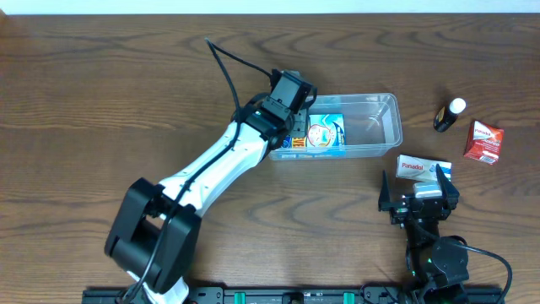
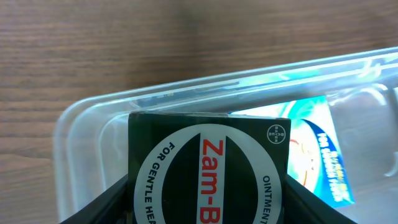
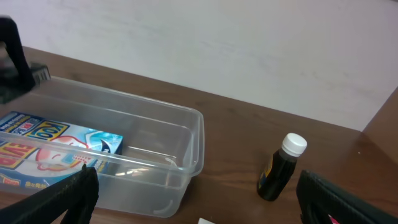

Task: Pack container
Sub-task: 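Carry the green tin into the container beside the blue box and release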

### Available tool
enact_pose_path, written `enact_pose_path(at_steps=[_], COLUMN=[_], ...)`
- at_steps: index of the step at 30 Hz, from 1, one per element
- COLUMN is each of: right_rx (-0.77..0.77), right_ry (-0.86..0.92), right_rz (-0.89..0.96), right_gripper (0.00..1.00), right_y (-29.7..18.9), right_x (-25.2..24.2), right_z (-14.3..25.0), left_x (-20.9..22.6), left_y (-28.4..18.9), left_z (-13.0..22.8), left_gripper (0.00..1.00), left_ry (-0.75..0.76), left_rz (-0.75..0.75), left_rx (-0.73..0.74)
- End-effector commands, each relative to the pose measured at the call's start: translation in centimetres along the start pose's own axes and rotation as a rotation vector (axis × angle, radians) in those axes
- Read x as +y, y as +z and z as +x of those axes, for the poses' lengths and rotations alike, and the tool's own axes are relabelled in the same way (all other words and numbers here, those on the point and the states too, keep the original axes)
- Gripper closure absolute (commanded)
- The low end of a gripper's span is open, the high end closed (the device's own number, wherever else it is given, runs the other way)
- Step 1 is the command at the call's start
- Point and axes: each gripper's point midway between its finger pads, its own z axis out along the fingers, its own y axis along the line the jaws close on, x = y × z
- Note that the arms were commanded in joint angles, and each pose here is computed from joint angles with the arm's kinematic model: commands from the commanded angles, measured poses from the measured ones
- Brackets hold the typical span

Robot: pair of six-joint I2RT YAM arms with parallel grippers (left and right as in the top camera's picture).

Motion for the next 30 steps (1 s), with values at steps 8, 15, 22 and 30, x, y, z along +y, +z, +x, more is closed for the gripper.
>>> enact_pose_path(at_steps=[8,15,22,30], right_rx=[0.007,0.007,0.007,0.007], right_ry=[-0.007,-0.007,-0.007,-0.007], right_rz=[0.012,0.012,0.012,0.012], right_gripper=[0.01,0.01,0.01,0.01], right_y=[0.0,0.0,0.0,0.0], right_x=[-0.2,-0.2,-0.2,-0.2], right_z=[0.2,0.2,0.2,0.2], left_x=[1.1,1.5,1.1,0.3], left_y=[4.0,5.2,4.9,1.8], left_z=[1.6,1.8,0.9,-1.6], left_gripper=[0.57,0.55,0.34,0.34], left_ry=[-0.006,-0.004,-0.009,-0.018], left_rz=[-0.06,-0.086,-0.069,-0.03], left_rx=[0.041,0.034,0.004,-0.076])
